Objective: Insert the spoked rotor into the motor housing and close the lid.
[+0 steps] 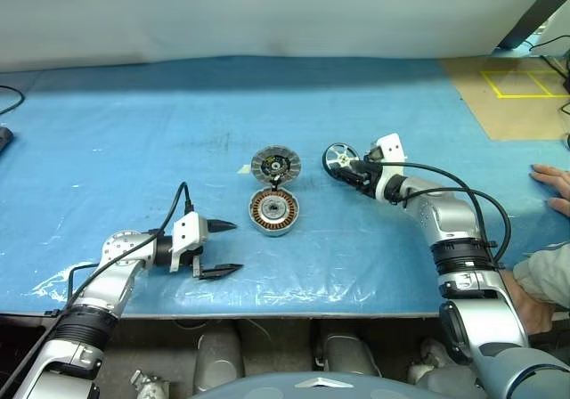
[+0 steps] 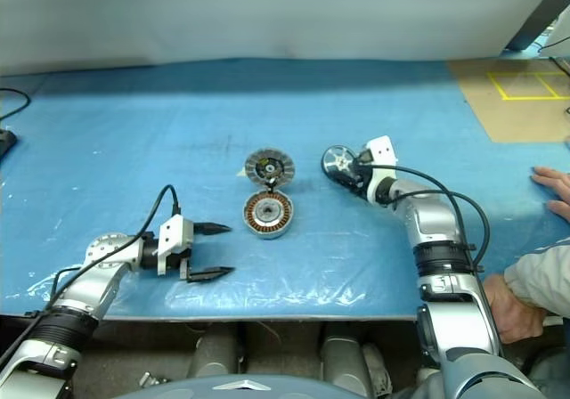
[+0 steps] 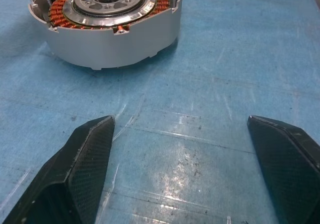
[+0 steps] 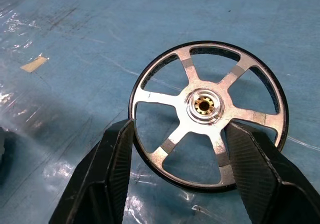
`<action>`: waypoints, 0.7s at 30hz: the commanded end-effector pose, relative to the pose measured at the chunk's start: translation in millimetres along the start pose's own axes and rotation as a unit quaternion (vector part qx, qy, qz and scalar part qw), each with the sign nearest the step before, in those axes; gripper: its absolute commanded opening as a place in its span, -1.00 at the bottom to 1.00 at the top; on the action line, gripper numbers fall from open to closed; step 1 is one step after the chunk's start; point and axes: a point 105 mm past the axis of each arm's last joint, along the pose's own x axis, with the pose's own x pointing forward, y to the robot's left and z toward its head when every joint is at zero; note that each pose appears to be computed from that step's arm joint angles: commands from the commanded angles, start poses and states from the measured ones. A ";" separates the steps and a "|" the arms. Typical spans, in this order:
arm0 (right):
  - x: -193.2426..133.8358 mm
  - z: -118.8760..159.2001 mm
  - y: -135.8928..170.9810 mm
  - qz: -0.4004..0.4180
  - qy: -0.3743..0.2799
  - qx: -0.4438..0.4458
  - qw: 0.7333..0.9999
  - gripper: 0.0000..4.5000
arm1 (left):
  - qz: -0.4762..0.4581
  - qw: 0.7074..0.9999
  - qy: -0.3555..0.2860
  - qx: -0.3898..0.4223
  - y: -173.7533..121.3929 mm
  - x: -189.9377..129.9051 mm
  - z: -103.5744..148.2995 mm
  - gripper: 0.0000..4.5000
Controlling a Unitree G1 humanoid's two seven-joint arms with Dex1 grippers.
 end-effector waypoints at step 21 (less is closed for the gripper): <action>3.8 -27.1 -5.9 -0.027 0.067 -0.050 0.996 -0.76 | -0.007 0.999 0.028 -0.022 -7.9 0.8 -18.4 1.00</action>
